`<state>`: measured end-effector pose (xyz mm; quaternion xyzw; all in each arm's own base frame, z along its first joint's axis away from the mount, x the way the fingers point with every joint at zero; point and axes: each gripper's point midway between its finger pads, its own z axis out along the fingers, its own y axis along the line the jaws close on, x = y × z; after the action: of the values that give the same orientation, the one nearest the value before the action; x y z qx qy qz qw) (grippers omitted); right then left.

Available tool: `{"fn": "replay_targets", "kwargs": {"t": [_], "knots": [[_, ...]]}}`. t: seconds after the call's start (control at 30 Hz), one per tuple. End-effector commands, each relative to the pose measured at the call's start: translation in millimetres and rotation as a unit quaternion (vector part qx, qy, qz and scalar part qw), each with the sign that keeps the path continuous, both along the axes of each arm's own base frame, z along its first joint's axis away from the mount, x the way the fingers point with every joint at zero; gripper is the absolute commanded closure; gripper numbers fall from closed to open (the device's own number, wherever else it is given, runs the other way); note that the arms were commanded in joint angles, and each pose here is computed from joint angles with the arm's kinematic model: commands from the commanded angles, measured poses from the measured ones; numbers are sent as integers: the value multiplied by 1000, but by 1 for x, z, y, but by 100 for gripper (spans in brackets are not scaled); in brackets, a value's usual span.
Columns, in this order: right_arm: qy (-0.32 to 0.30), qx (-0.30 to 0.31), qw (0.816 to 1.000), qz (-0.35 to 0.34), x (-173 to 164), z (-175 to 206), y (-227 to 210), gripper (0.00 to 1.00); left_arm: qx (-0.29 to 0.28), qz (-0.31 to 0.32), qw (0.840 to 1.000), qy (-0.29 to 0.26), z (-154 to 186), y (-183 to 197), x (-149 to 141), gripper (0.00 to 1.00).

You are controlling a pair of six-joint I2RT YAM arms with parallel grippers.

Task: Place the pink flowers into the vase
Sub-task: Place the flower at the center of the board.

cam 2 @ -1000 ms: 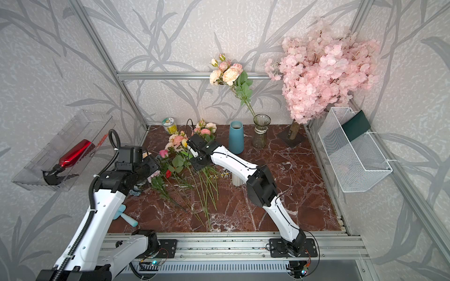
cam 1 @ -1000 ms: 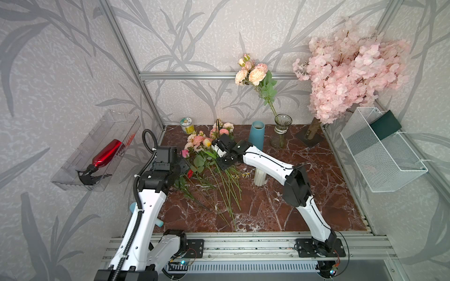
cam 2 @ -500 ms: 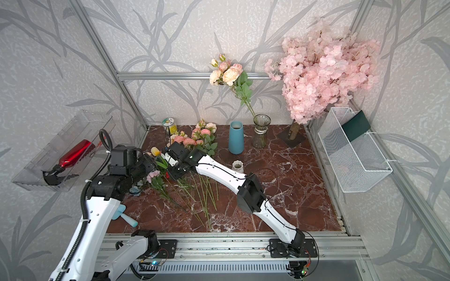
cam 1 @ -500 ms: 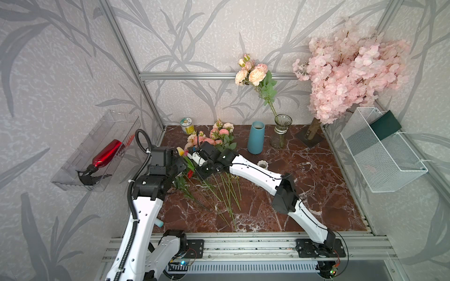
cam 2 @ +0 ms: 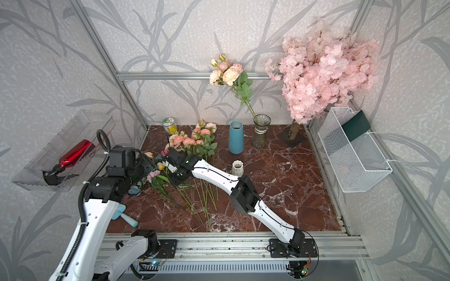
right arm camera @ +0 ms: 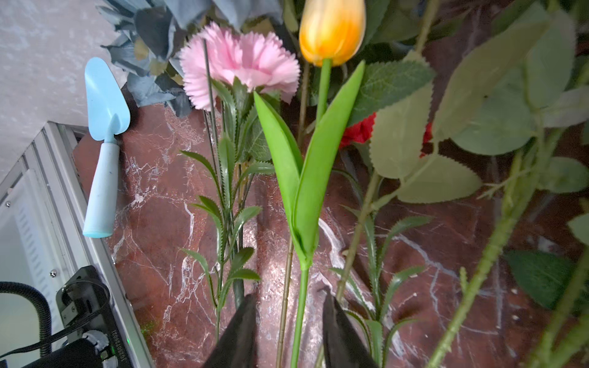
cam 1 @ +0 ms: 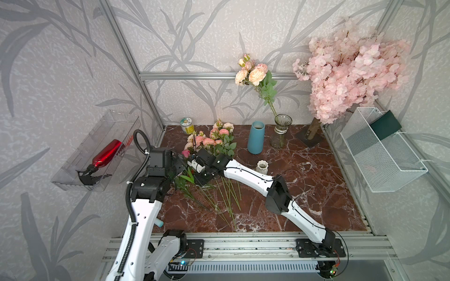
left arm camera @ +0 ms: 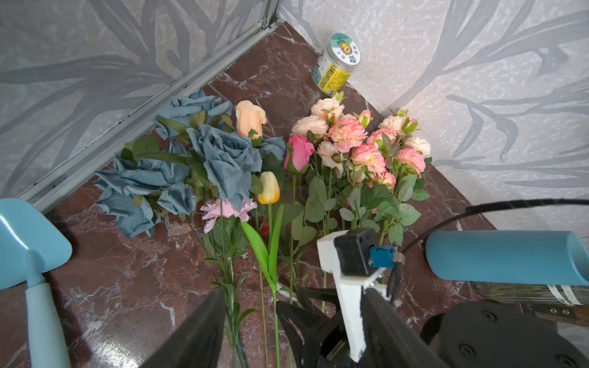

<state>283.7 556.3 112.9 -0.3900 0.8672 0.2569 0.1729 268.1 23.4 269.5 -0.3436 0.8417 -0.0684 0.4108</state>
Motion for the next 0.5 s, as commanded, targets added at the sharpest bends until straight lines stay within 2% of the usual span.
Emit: {"fn": "replay_targets", "kwargs": {"t": [0.0, 0.1, 0.17, 0.27, 0.4, 0.47], "knots": [[-55, 25, 998, -16, 13, 62, -16, 62, 7, 3, 1000, -2, 5, 3, 3, 31], [-98, 13, 994, -40, 22, 88, -34, 62, -8, -4, 1000, -1, 2, -2, 10, 31], [-135, 0, 988, -79, 46, 105, -62, 62, -21, -10, 1000, 1, -3, -7, 17, 31], [-182, -3, 975, -128, 61, 132, -100, 64, -37, -26, 999, 14, -14, -18, 34, 34], [-227, 31, 958, -172, 67, 168, -155, 73, -46, -40, 998, 33, -29, -32, 58, 36], [-251, 64, 949, -182, 61, 190, -180, 74, -57, -46, 997, 37, -36, -39, 73, 37]]}}
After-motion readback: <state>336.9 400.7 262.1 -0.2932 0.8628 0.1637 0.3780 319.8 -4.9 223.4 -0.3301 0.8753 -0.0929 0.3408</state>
